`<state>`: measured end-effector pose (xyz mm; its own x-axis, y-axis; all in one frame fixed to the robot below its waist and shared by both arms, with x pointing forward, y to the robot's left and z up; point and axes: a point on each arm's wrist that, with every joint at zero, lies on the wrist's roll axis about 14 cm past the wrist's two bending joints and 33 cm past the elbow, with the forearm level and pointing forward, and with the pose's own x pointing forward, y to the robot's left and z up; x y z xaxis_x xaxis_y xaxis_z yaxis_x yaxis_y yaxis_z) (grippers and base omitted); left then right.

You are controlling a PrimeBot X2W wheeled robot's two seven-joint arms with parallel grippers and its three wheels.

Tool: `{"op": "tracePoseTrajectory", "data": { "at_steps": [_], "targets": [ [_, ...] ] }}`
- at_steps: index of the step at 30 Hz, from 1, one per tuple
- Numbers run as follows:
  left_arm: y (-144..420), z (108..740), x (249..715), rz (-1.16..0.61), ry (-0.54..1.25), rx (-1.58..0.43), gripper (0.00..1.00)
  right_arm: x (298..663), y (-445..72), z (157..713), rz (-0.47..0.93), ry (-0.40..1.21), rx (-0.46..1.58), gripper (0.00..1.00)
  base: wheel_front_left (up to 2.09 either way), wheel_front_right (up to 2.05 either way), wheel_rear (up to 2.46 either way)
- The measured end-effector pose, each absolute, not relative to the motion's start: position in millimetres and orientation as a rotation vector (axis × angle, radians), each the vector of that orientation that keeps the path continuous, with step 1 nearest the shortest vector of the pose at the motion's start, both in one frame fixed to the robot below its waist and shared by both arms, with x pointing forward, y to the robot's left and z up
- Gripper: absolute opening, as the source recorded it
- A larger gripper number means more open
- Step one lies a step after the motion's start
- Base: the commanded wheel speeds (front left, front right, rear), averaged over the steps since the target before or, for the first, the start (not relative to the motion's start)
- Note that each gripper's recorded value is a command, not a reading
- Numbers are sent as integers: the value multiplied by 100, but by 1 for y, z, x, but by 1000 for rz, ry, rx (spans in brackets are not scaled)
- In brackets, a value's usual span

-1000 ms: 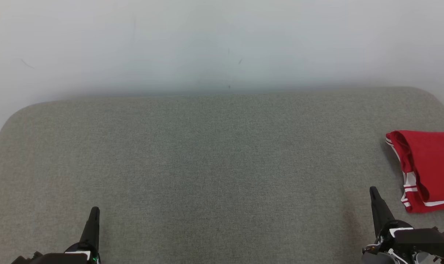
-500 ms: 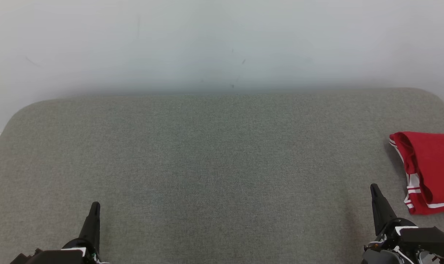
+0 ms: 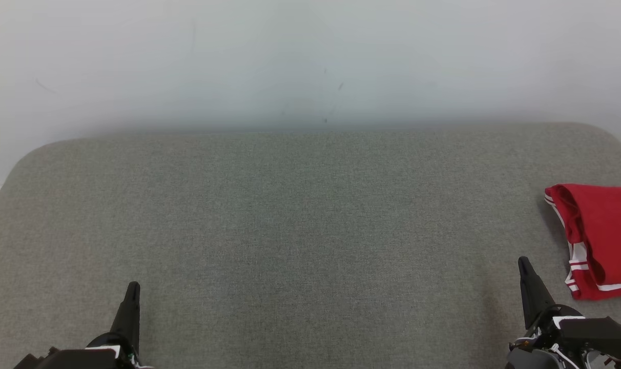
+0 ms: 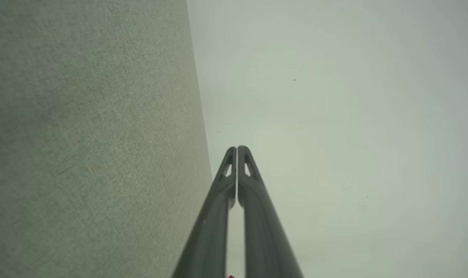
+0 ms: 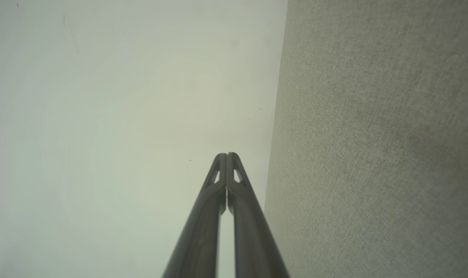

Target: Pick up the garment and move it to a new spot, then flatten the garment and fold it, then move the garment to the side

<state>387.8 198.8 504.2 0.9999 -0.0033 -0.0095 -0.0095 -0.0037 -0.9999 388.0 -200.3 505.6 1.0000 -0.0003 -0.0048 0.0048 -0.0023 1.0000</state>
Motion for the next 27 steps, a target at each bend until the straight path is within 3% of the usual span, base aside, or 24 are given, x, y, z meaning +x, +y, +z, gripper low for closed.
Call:
{"op": "tracePoseTrajectory", "data": {
  "at_steps": [27],
  "targets": [
    [199, 504, 388, 4, 10, -1574, 0, 388, -200, 506, -4, 4, 1573, 0, 0, 0, 0]
  ]
}}
